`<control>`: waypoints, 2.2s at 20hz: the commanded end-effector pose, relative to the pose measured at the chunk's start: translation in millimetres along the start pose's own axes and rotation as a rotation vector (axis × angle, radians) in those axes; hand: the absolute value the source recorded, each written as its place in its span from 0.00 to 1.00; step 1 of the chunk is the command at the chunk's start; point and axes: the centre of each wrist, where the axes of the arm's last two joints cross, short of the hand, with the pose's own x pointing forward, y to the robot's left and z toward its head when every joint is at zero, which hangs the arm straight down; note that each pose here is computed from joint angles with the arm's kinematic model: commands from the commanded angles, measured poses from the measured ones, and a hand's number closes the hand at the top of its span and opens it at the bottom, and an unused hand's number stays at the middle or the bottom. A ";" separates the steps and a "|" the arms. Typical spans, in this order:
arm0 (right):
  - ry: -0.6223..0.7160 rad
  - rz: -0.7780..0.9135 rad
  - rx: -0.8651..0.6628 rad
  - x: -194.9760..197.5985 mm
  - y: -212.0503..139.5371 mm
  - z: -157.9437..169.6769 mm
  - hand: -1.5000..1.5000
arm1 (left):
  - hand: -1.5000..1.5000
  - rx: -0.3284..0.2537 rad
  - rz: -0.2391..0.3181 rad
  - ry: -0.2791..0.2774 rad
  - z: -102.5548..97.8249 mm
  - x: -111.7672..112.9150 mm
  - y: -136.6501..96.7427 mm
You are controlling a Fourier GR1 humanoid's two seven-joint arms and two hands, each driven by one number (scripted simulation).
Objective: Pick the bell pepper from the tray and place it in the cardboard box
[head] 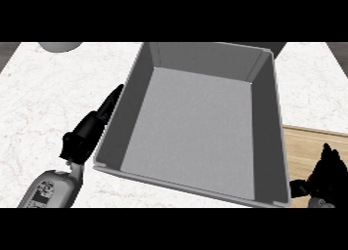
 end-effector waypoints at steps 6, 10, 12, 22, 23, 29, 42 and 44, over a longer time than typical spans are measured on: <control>0.055 0.051 0.040 0.2 14.1 -22.8 1.00 | 0.50 -0.011 0.000 0.005 -5.4 -9.0 0.5; 0.037 0.107 0.038 -8.0 21.3 -15.2 1.00 | 0.50 -0.011 0.010 0.004 -3.1 0.4 -0.1; 0.010 0.109 0.017 -3.3 28.6 -14.3 1.00 | 0.50 0.006 -0.016 -0.003 5.2 -6.0 6.6; -1.251 0.406 0.168 52.1 10.4 68.8 1.00 | 0.50 -0.109 -0.003 -0.062 -8.1 11.3 -12.8; -1.363 0.437 0.189 52.4 11.9 77.7 1.00 | 0.50 -0.096 -0.020 -0.067 -6.6 12.2 -1.7; -1.964 0.438 0.164 49.3 -16.5 111.2 1.00 | 0.50 -0.040 -0.037 -0.033 2.7 7.1 49.7; -2.617 0.113 0.355 20.9 -112.5 80.5 1.00 | 0.50 0.026 -0.006 -0.021 16.7 5.5 56.2; -2.601 0.010 0.313 24.3 -133.2 59.6 1.00 | 0.50 0.022 -0.002 -0.013 20.5 6.0 50.7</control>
